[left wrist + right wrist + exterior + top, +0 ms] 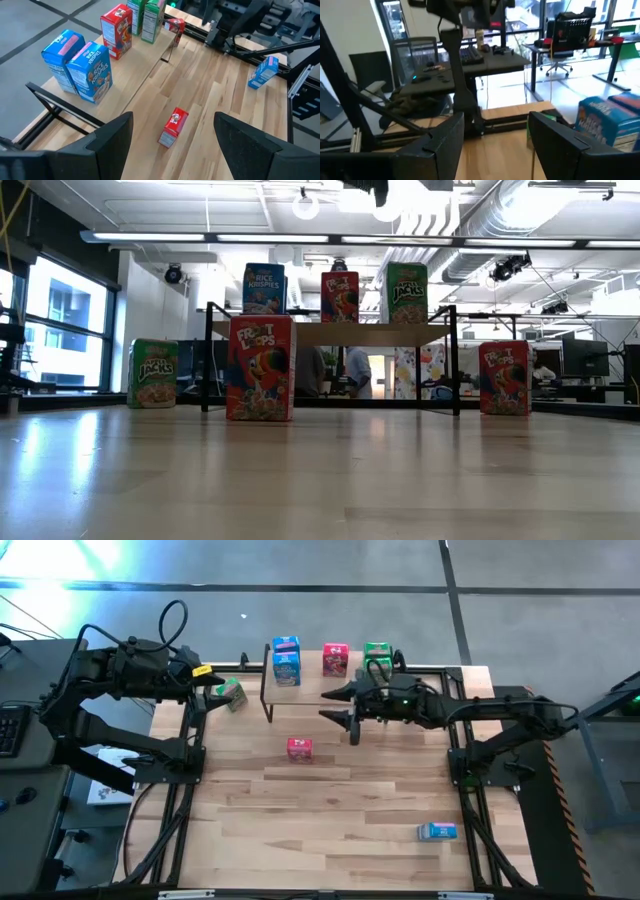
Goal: Stack cereal on shelf
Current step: Put the bottom red cereal box on the shelf aligned with the other red cereal box
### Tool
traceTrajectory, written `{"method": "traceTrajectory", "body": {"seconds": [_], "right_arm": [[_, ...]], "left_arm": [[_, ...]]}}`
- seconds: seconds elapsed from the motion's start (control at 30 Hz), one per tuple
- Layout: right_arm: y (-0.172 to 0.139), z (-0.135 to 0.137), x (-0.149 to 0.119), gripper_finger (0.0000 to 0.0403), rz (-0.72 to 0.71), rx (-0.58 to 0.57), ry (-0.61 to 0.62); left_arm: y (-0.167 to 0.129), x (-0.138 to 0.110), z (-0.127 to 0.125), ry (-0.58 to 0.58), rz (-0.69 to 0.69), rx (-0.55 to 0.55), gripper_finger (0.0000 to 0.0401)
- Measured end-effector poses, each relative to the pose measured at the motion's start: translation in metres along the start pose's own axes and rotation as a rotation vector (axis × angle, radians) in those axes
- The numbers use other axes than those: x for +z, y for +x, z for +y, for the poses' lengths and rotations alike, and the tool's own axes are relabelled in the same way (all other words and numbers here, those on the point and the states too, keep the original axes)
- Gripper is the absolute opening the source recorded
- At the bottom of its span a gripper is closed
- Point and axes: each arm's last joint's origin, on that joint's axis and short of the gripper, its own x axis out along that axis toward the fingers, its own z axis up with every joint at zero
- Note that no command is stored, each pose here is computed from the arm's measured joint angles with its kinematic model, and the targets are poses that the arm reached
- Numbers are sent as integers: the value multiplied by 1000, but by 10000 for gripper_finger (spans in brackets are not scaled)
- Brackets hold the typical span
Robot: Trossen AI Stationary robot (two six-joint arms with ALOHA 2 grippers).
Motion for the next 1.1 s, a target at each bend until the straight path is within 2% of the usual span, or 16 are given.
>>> {"method": "traceTrajectory", "body": {"seconds": [0.57,0.87,1.1], "right_arm": [[47,1,-68,216,217,9,57],[66,11,-109,216,339,36,24],[74,13,-129,216,393,39,-11]], "left_arm": [[1,0,0,35,3,1,269],[1,0,0,35,2,1,269],[1,0,0,37,2,1,269]]}}
